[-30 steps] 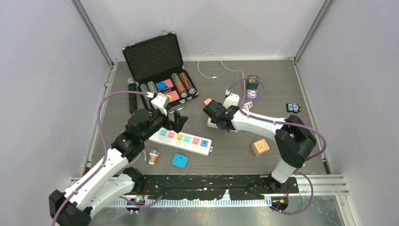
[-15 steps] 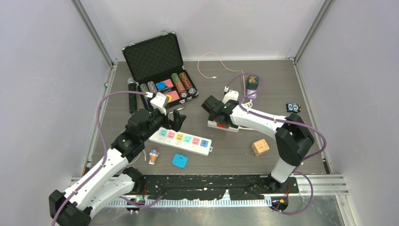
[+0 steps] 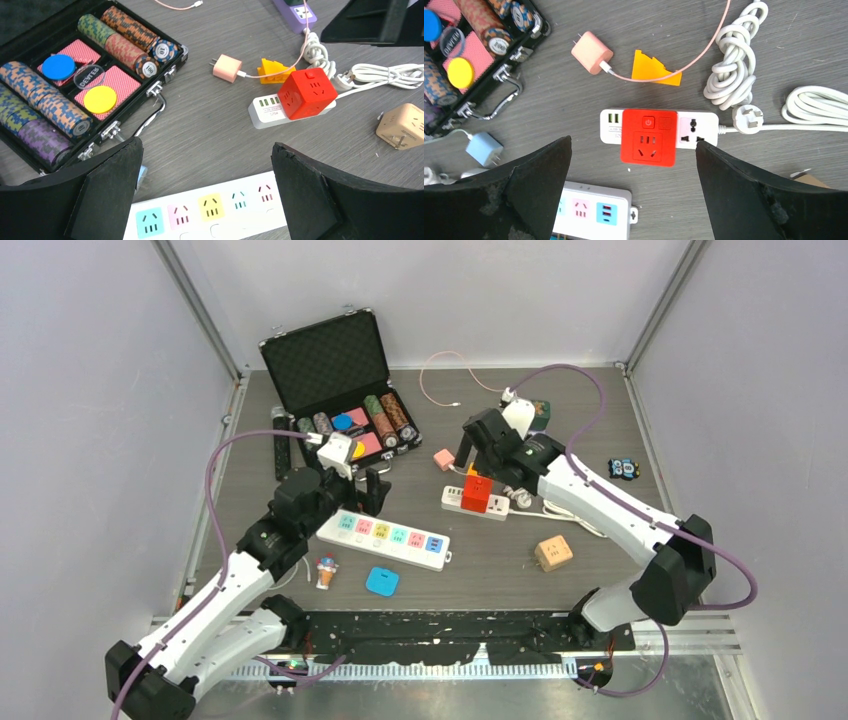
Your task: Insert the plug
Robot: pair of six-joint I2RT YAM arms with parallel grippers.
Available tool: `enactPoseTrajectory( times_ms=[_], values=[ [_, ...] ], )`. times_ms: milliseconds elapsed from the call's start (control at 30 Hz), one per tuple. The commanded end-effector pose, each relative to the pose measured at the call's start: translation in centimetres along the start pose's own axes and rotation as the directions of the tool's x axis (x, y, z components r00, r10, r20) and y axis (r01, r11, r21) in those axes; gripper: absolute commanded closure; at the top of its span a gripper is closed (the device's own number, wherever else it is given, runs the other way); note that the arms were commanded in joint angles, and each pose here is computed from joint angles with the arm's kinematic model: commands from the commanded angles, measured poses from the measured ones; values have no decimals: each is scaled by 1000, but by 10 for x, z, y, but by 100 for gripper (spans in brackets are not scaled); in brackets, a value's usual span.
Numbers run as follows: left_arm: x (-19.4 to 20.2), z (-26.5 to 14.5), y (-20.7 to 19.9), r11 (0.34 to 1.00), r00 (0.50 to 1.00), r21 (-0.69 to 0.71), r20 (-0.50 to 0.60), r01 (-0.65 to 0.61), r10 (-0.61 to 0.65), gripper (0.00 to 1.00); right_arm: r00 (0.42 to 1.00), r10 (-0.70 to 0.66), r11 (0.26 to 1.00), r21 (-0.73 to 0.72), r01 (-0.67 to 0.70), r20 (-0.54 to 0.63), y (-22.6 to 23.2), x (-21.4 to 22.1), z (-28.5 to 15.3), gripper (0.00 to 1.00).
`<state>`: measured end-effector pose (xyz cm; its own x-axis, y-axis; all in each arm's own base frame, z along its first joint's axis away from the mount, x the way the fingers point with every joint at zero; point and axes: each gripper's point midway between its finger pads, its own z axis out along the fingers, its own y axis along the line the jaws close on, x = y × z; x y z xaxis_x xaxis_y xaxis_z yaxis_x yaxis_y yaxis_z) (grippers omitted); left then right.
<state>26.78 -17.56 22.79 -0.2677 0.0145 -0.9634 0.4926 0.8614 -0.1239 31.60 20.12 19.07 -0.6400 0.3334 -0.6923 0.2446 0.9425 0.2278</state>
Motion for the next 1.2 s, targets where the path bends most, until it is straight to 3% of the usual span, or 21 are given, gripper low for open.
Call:
enactPoseTrajectory(
  times_ms=[0, 200, 333, 533, 767, 967, 1167],
  values=[
    [-18, -3, 7, 999, 999, -31, 14, 42, -41, 0, 997, -81, 993, -92, 79, -19, 3, -1, -3, 0],
    [-16, -5, 15, 996, 996, -42, -13, 84, -85, 0, 991, -111, 989, -105, 102, -77, -16, 5, 2, 0],
    [-4, -5, 17, 994, 994, -48, -52, 93, -95, 0, 987, -130, 981, -156, 115, -94, -21, 7, 4, 6],
    [-2, -1, 16, 994, 991, -40, -73, 105, -108, 0, 956, -291, 905, -334, 262, -40, 29, -14, 12, 9],
    [-7, -6, 21, 992, 992, -69, -67, 103, -107, 0, 845, -528, 804, -371, 465, -84, 65, -5, 74, 3],
    [-9, -12, 26, 990, 992, -103, -62, 100, -107, 0, 800, -590, 773, -366, 519, -112, 81, -2, 126, 0],
    [-6, -16, 32, 987, 992, -132, -70, 95, -105, 0, 721, -671, 704, -452, 548, -171, 85, 34, 158, 22]
  ],
)
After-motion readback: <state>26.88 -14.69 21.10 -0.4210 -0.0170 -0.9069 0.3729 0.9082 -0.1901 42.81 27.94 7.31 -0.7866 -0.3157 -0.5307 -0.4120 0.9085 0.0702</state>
